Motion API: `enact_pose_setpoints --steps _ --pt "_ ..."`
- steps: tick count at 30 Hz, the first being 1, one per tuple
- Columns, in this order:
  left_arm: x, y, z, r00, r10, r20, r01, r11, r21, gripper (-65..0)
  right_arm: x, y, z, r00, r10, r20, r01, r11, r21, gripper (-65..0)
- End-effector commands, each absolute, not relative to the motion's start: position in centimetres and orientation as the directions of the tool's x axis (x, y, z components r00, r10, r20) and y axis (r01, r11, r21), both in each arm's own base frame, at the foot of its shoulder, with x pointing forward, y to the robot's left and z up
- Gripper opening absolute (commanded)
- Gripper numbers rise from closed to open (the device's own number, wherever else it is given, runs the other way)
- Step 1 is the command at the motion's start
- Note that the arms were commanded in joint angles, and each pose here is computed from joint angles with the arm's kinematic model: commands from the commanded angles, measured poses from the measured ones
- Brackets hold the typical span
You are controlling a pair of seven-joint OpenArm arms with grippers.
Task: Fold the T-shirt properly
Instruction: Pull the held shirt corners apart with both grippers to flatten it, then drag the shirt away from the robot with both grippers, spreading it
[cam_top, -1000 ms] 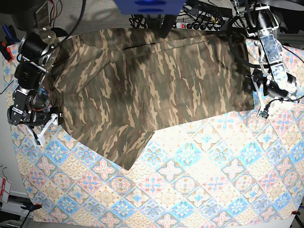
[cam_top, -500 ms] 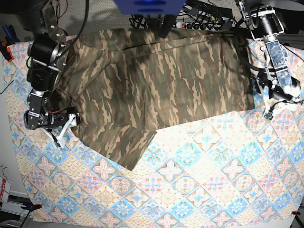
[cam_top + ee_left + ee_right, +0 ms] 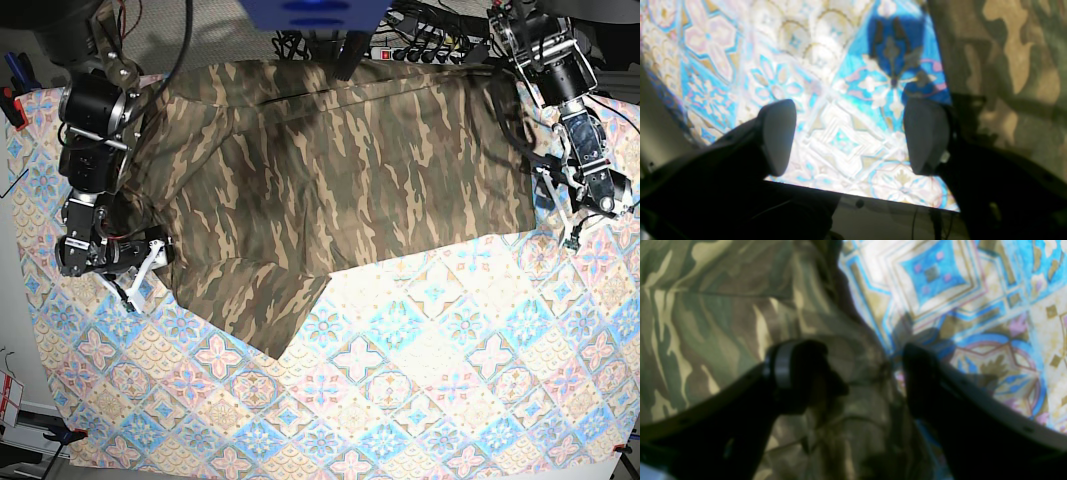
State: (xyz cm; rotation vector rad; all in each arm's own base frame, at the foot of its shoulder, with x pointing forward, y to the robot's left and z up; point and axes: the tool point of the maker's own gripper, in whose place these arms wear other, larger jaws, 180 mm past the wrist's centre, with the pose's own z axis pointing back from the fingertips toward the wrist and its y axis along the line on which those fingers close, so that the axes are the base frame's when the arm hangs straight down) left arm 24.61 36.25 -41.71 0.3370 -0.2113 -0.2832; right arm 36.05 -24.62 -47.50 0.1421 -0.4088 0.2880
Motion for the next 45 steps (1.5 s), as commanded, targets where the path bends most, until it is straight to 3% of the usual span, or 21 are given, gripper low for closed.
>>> enact_pose_setpoints --steps 1,6,13,28,30,32,36,41,45 --pt "26.4 37.1 -40.0 0.929 -0.310 0.204 0.214 0.896 0.389 -15.7 37.3 -24.8 -46.2 0.860 0.248 0.445 -0.310 0.948 0.069 -23.7" --pt "27.0 37.0 -39.7 0.925 -0.313 0.215 0.213 0.896 0.390 -15.7 37.2 -24.8 -46.4 0.862 0.248 0.442 -0.310 0.948 0.070 -23.7" --pt "27.6 33.7 -44.5 0.940 -0.269 0.211 0.221 0.949 0.225 -15.7 37.1 -24.8 -46.4 0.862 0.248 0.441 -0.309 0.948 0.071 -23.7" --pt "25.9 26.3 -50.0 0.939 -0.294 0.180 0.292 0.956 0.039 -16.7 37.1 -24.9 -46.5 0.863 0.252 0.438 -0.312 0.948 0.068 -23.7" --pt "25.2 25.1 -51.3 0.943 -0.288 0.168 0.293 0.956 -0.006 -23.4 37.1 -24.9 -46.5 0.863 0.252 0.438 -0.312 0.948 0.068 -23.8" --pt "24.7 24.2 -52.2 0.946 -0.280 0.165 0.290 0.956 -0.041 -35.8 37.0 -24.9 -46.5 0.864 0.253 0.435 -0.312 0.948 0.068 -25.7" --pt "23.7 23.1 -53.4 0.952 -0.270 0.143 0.284 0.955 -0.089 -59.5 37.0 -24.9 -46.5 0.864 0.255 0.435 -0.313 0.947 0.067 -41.2" --pt "23.7 22.2 -53.6 0.951 -0.270 0.147 0.287 0.952 -0.105 -63.1 37.0 -24.9 -46.6 0.864 0.254 0.434 -0.313 0.947 0.068 -59.6" --pt "25.0 21.9 -53.0 0.948 -0.271 0.169 0.290 0.951 -0.102 -63.3 37.2 -24.9 -46.4 0.863 0.253 0.437 -0.312 0.948 0.067 -61.7"
